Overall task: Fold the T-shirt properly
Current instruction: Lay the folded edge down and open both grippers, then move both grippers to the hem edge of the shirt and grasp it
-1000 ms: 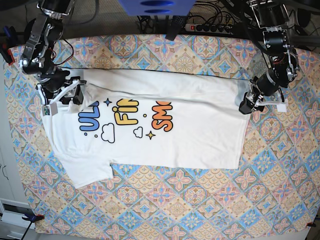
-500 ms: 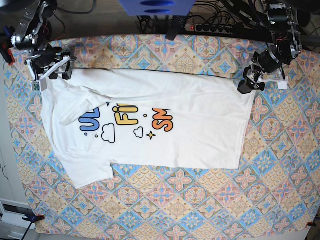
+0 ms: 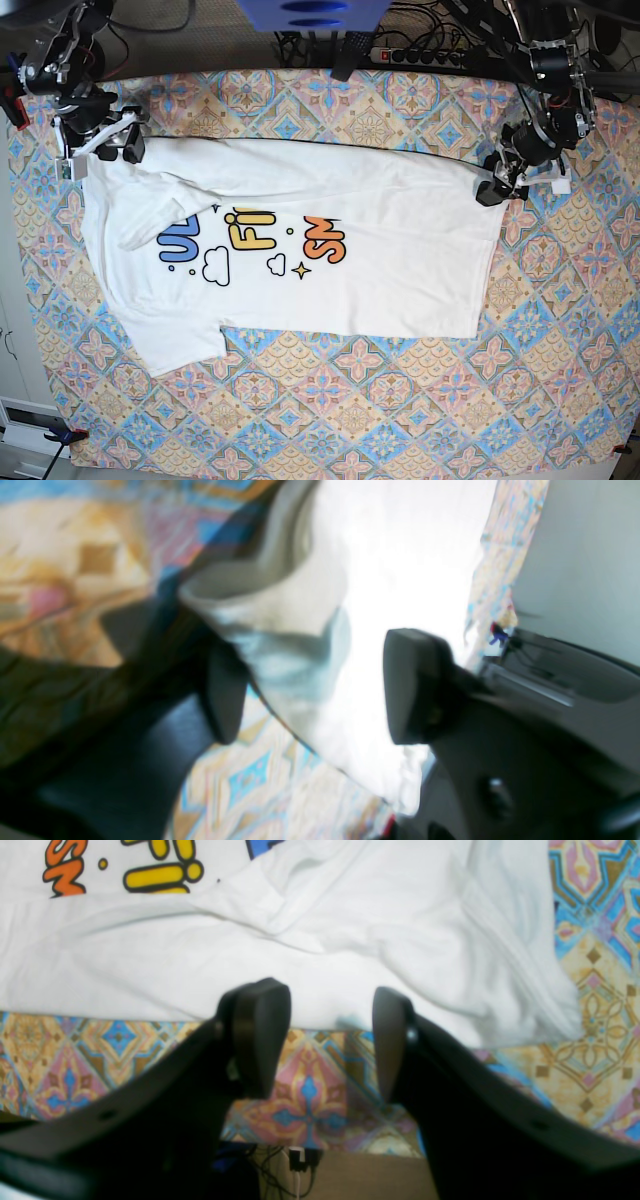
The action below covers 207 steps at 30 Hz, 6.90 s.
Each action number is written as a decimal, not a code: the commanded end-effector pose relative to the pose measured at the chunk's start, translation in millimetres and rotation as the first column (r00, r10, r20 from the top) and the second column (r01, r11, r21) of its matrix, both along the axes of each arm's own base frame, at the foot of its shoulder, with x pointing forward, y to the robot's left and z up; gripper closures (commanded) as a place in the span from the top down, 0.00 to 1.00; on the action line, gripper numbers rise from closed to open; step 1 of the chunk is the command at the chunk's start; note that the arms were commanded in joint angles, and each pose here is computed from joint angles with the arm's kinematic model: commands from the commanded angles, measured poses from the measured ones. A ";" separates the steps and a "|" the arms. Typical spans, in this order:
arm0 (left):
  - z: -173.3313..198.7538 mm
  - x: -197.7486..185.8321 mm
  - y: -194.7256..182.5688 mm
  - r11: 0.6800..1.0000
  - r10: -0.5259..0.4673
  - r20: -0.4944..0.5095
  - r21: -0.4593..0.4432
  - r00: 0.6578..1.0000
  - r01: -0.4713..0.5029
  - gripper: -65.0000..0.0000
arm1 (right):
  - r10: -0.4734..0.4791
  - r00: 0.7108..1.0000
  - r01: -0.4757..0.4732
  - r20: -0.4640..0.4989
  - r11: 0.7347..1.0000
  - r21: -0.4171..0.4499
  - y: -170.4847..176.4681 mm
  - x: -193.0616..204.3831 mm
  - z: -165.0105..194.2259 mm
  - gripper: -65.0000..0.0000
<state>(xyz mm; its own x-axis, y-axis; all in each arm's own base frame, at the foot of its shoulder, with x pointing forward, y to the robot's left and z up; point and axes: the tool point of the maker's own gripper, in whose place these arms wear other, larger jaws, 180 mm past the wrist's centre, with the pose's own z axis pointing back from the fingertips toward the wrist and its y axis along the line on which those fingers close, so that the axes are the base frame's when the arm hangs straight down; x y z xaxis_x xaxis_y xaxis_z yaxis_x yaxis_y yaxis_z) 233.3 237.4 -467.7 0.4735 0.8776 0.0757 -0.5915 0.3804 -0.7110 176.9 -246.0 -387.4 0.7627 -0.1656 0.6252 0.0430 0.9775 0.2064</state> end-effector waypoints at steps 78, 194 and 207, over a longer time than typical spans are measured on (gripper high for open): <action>-11.8 -23.2 -9.2 0.999 -0.049 -0.073 -0.008 0.996 0.049 0.00 | -0.391 0.895 0.430 -0.213 0.883 0.189 -75.9 -28.8 -89.2 0.64; 44.8 114.5 58.7 0.860 -0.217 -0.084 0.455 0.973 0.231 0.55 | 0.120 0.993 -0.120 -0.010 0.968 -0.219 -57.6 62.2 3.3 0.37; 11.0 129.2 41.4 0.784 -0.265 -0.123 0.550 0.956 0.288 0.55 | 0.143 0.989 -0.133 0.030 0.965 -0.227 -51.2 83.0 13.3 0.37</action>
